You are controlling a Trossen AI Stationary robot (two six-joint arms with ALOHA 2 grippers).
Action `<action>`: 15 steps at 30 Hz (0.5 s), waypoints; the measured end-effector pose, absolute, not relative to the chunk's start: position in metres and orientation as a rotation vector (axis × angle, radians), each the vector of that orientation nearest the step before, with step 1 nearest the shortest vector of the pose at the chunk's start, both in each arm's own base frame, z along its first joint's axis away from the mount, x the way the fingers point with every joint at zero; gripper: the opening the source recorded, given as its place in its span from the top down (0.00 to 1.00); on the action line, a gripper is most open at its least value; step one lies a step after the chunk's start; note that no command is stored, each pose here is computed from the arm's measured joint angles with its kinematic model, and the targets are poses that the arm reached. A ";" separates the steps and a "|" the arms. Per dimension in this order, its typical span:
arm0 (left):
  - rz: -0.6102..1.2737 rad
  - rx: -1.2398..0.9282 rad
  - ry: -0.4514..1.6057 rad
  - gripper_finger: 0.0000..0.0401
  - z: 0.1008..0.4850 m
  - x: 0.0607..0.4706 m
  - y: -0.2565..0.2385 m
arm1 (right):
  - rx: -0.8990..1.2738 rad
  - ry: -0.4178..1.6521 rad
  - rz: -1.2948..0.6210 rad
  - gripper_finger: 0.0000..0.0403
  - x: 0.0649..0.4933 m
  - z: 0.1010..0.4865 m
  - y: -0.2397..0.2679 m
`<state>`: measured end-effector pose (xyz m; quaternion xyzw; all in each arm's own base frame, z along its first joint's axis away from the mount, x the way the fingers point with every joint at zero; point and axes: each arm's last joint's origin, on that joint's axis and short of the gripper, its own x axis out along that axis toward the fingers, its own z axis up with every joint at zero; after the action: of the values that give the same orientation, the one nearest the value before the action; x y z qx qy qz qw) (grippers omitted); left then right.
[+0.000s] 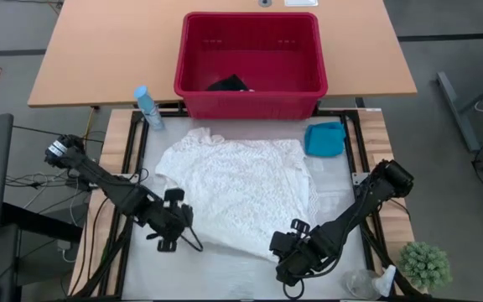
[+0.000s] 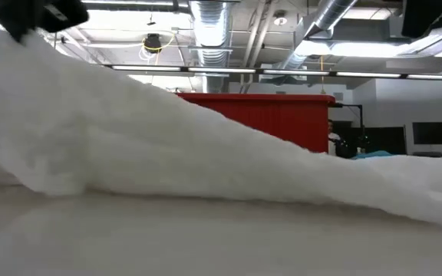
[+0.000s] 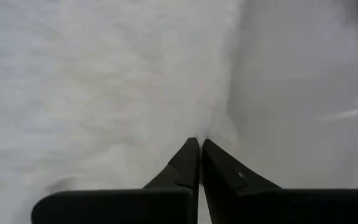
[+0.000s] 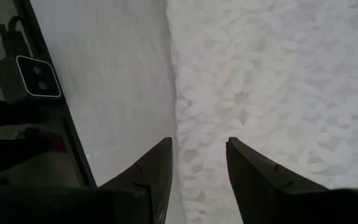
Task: Fold laundry
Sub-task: Fold the white blouse
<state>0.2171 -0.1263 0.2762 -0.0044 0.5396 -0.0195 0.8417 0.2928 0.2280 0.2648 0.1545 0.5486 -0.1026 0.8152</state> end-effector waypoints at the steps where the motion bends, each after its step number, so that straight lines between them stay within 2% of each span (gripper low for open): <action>1: -0.008 0.022 1.141 1.00 0.274 0.218 -0.122 | 0.329 1.172 -0.222 0.57 0.293 0.265 0.227; 5: 0.121 0.129 1.165 0.99 0.249 0.218 -0.103 | 0.346 1.175 -0.244 0.57 0.294 0.262 0.225; 9: 0.148 0.184 1.274 0.96 0.219 0.216 -0.076 | 0.342 1.193 -0.271 0.57 0.292 0.257 0.223; 15: -0.046 0.041 1.323 0.83 0.203 0.221 -0.061 | 0.339 1.205 -0.287 0.57 0.289 0.243 0.222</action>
<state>0.2214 -0.0611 0.2029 0.0192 0.6144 -0.0214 0.7885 0.2889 0.2223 0.2432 0.1583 0.5621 -0.1339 0.8007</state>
